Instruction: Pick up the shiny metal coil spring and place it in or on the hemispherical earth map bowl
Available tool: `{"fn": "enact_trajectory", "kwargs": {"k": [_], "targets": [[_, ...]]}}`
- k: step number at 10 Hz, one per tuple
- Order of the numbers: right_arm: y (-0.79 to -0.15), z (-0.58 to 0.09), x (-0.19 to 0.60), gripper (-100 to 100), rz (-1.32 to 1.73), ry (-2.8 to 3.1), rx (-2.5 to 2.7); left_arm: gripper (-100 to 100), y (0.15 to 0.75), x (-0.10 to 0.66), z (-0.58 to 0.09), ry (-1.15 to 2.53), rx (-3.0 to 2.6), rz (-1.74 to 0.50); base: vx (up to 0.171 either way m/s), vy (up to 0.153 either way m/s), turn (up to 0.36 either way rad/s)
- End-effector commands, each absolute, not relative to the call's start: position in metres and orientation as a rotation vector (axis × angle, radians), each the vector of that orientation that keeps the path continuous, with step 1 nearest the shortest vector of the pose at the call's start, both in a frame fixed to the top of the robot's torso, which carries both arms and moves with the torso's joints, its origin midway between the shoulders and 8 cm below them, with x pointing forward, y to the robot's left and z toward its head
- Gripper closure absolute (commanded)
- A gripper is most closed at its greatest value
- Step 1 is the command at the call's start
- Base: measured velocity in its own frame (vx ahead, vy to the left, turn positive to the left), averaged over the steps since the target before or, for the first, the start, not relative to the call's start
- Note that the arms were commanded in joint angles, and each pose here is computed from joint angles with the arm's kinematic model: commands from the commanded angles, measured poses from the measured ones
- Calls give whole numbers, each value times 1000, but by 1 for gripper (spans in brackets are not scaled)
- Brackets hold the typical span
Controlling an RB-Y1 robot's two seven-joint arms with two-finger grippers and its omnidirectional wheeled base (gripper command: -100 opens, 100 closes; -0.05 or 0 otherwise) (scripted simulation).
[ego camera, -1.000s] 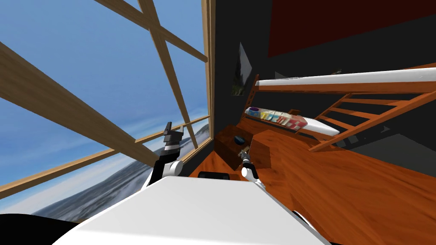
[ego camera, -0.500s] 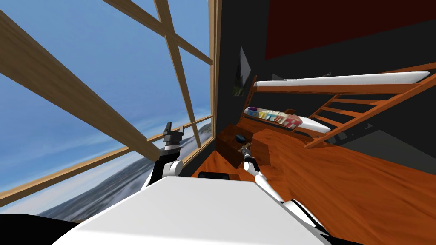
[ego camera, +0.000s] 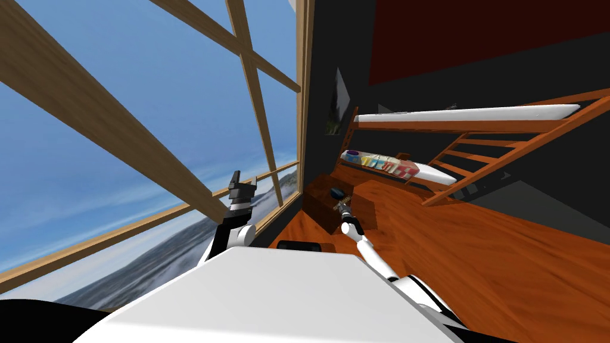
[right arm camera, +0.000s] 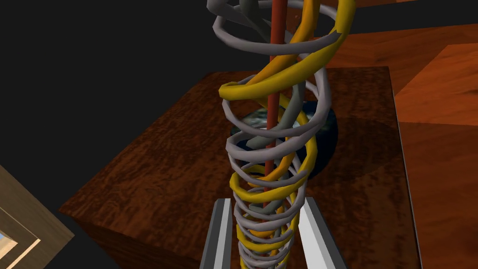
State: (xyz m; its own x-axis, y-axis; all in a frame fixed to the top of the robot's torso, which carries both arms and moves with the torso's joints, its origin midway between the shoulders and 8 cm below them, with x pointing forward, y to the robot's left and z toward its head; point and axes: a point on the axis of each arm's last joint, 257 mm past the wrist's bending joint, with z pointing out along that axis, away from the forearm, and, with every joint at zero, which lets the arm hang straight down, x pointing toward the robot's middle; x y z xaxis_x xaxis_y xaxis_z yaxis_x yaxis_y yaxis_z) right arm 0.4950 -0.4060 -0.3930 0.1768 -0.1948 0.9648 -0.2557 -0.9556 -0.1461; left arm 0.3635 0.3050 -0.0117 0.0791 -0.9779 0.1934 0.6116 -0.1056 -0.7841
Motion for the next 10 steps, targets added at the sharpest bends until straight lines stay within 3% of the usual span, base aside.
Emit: {"fn": "enact_trajectory", "kwargs": {"k": [1, 3, 10], "targets": [[-404, -383, 503, 100, 1950, -456, 2375, 0, 305, 364, -12, 545, -885, -1459, -10, 46, -20], [-386, -362, 522, 100, 2033, -524, 2375, 0, 305, 363, -12, 545, -885, -1458, 39, 8, -28], [-343, -325, 535, 100, 2236, -923, 2309, 0, 305, 363, -12, 545, -885, -1458, 139, -138, 8]]}}
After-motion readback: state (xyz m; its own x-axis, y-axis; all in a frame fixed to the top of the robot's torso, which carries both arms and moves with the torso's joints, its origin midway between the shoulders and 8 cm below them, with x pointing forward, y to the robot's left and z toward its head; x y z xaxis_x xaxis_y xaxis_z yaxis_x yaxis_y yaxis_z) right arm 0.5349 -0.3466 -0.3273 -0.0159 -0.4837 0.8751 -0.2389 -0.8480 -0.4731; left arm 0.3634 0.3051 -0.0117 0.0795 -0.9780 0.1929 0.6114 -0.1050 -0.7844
